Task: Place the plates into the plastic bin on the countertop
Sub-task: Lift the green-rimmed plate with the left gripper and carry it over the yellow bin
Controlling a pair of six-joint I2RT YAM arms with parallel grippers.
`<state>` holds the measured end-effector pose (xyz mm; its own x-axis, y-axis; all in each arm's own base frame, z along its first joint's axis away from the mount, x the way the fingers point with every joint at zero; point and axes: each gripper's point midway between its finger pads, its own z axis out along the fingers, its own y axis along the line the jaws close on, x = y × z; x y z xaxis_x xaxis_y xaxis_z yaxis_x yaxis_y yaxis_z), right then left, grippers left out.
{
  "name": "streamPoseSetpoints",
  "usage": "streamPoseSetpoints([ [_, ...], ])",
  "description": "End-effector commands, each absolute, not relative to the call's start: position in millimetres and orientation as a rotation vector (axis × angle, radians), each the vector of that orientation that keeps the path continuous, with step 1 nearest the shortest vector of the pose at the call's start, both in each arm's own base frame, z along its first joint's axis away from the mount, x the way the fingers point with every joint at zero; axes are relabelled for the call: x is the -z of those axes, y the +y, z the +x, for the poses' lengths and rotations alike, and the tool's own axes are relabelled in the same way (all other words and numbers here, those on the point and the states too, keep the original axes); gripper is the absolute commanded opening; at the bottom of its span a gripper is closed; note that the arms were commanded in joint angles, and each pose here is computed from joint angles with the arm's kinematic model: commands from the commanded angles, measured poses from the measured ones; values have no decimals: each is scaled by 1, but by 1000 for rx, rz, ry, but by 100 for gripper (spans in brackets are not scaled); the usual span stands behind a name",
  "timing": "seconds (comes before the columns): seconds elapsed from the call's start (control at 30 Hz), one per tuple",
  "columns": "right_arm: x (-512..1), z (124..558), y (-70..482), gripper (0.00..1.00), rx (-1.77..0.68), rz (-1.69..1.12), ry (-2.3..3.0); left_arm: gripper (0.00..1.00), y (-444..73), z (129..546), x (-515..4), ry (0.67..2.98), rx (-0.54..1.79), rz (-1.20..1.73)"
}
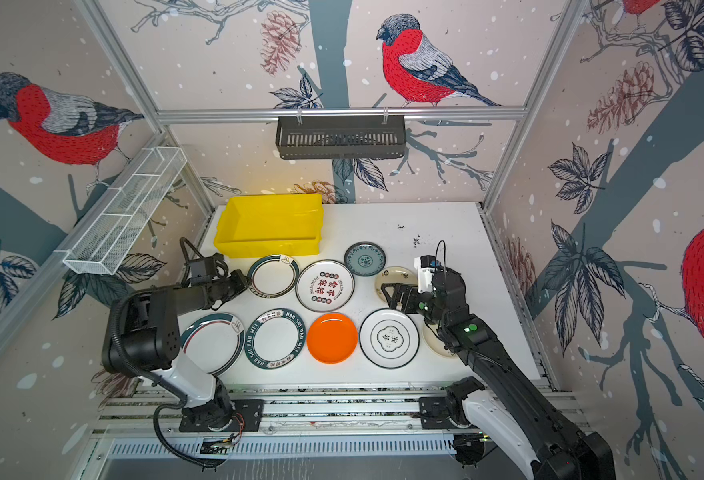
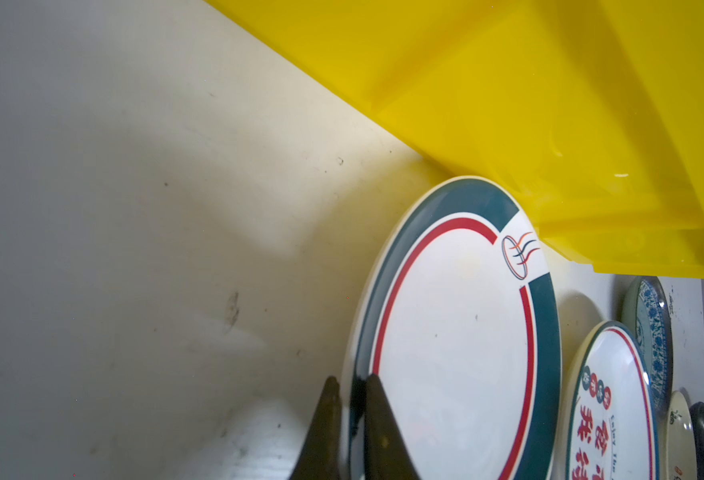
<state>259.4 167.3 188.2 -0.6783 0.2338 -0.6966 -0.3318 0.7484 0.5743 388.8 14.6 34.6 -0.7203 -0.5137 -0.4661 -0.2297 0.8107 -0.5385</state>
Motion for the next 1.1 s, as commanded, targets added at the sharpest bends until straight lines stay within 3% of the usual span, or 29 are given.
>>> streamPoseSetpoints([
  [0.0,-191,261,168,100,-889,-82,2120,5,18,377,-24,2442,517,-528],
  [0.13,-190,261,167,100,-887,-80,2122,0,15,376,-25,2443,511,-521],
  [0.4,-190,261,167,100,-886,-82,2121,0,16,378,-35,2422,502,-532],
  [1.07,-192,260,168,100,-895,-79,2111,0,-3,369,-141,2188,549,-446],
])
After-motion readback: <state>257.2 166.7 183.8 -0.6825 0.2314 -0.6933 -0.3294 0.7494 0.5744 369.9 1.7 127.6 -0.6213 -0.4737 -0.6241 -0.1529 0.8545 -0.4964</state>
